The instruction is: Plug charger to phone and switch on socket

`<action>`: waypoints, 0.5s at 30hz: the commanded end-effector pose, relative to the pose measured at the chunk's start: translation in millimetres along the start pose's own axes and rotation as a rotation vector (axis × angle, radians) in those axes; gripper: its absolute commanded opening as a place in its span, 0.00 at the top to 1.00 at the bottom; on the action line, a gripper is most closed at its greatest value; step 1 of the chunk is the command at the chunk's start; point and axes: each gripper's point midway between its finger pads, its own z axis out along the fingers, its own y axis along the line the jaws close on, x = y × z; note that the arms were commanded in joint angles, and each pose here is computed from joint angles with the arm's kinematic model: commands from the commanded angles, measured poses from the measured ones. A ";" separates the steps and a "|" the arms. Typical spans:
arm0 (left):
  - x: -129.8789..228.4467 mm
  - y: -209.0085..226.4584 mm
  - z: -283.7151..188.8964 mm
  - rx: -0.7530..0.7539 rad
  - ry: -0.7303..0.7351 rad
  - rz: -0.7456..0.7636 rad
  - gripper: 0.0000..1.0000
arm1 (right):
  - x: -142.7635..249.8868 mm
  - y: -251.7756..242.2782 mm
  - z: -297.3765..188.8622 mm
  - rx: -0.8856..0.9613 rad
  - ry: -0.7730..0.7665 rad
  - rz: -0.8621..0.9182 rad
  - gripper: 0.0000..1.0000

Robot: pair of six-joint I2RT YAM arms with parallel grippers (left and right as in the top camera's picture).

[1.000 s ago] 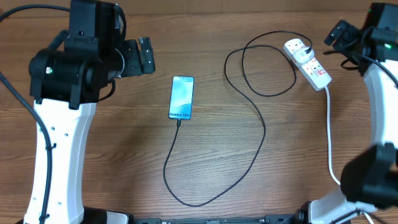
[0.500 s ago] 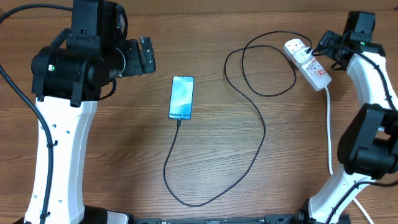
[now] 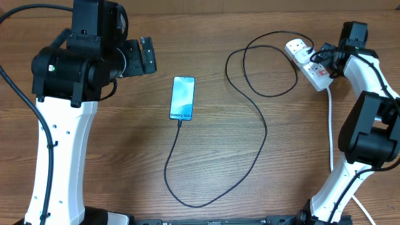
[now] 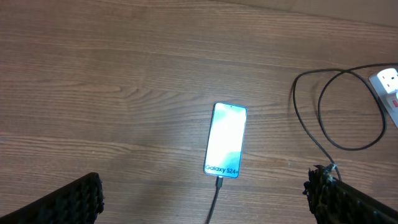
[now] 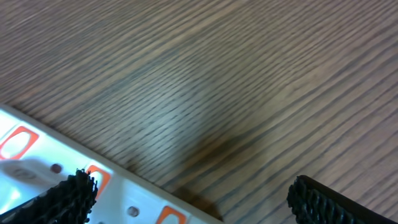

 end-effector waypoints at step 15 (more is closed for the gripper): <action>-1.4 4.6 -0.5 -0.020 -0.009 -0.017 0.00 | 11.6 14.4 24.2 -0.073 0.037 -0.004 0.00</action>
